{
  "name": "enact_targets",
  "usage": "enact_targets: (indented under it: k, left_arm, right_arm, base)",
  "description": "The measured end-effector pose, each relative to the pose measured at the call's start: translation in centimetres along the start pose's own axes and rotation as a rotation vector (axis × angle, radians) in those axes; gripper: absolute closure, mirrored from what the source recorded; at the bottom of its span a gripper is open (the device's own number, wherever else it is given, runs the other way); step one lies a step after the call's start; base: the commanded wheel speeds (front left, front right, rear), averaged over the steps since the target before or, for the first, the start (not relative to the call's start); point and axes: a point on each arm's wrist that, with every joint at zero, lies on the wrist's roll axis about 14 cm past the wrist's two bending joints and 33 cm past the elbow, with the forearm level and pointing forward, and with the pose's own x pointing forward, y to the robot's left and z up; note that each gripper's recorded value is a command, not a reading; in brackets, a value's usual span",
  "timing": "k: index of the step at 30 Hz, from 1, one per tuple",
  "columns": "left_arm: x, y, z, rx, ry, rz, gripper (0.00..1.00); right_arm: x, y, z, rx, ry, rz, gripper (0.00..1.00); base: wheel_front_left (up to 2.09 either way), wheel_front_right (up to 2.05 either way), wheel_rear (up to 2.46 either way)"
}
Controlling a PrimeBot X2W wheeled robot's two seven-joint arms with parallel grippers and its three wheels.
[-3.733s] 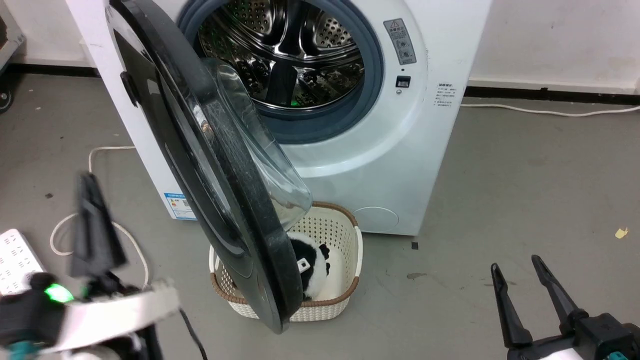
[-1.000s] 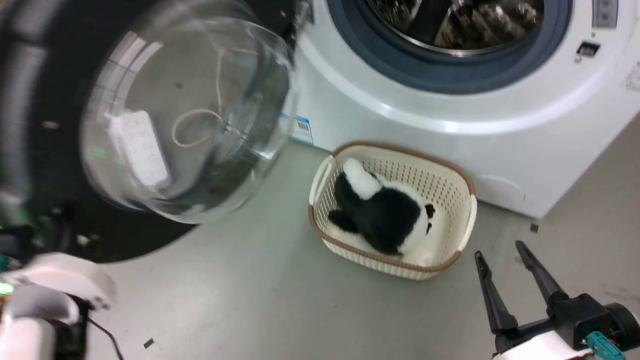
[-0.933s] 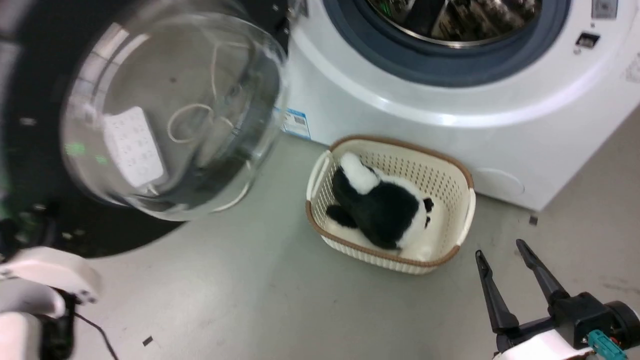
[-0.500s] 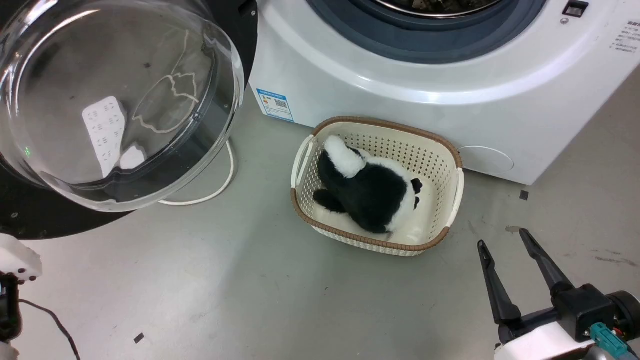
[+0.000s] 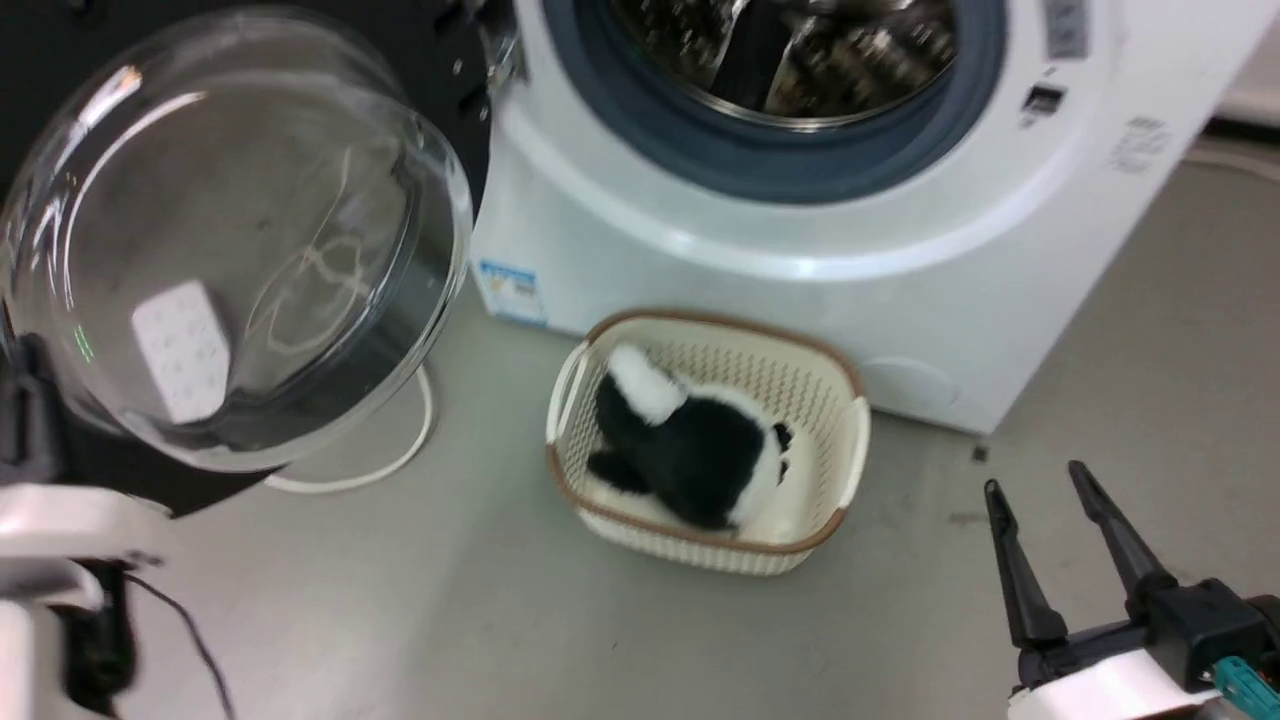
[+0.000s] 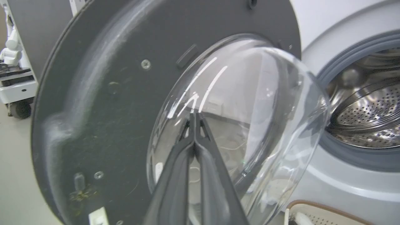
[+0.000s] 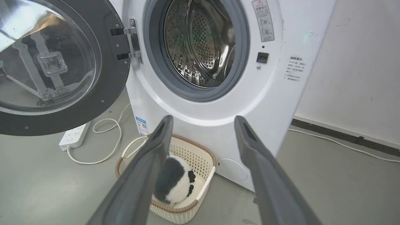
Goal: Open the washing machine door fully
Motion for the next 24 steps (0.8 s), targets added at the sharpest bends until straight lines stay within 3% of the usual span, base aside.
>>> enact_targets:
  k: [8, 9, 10, 11, 16, 24]
  left_arm:
    - [-4.2, -9.2, 2.8, -0.153, -0.100, -0.194, 1.00]
    - [-4.8, -10.3, 3.0, -0.169, -0.102, -0.220, 0.89]
    - [-5.3, -11.4, 3.1, -0.181, -0.105, -0.243, 0.24]
    - [-5.8, -12.5, 3.2, -0.192, -0.105, -0.268, 0.00]
    - [-8.2, -16.9, 1.8, -0.218, -0.044, -0.383, 0.00]
    - [-10.8, -20.8, -0.1, -0.195, 0.016, -0.503, 0.00]
  right_arm:
    - [-2.9, -3.0, 4.5, -0.051, -0.122, -0.109, 0.00]
    - [-3.4, -3.4, 5.1, -0.057, -0.136, -0.122, 0.00]
    - [-3.8, -3.8, 5.5, -0.064, -0.146, -0.137, 0.00]
    - [-4.3, -4.1, 5.8, -0.069, -0.154, -0.149, 0.00]
    - [-6.4, -5.2, 6.1, -0.073, -0.156, -0.201, 0.00]
    - [-8.6, -6.0, 5.8, -0.059, -0.142, -0.246, 0.00]
  base:
    - [0.00, 0.00, 0.00]
    - [0.00, 0.00, 0.00]
    - [0.00, 0.00, 0.00]
    - [0.00, 0.00, 0.00]
    - [0.00, 0.00, 0.00]
    - [0.00, 0.00, 0.00]
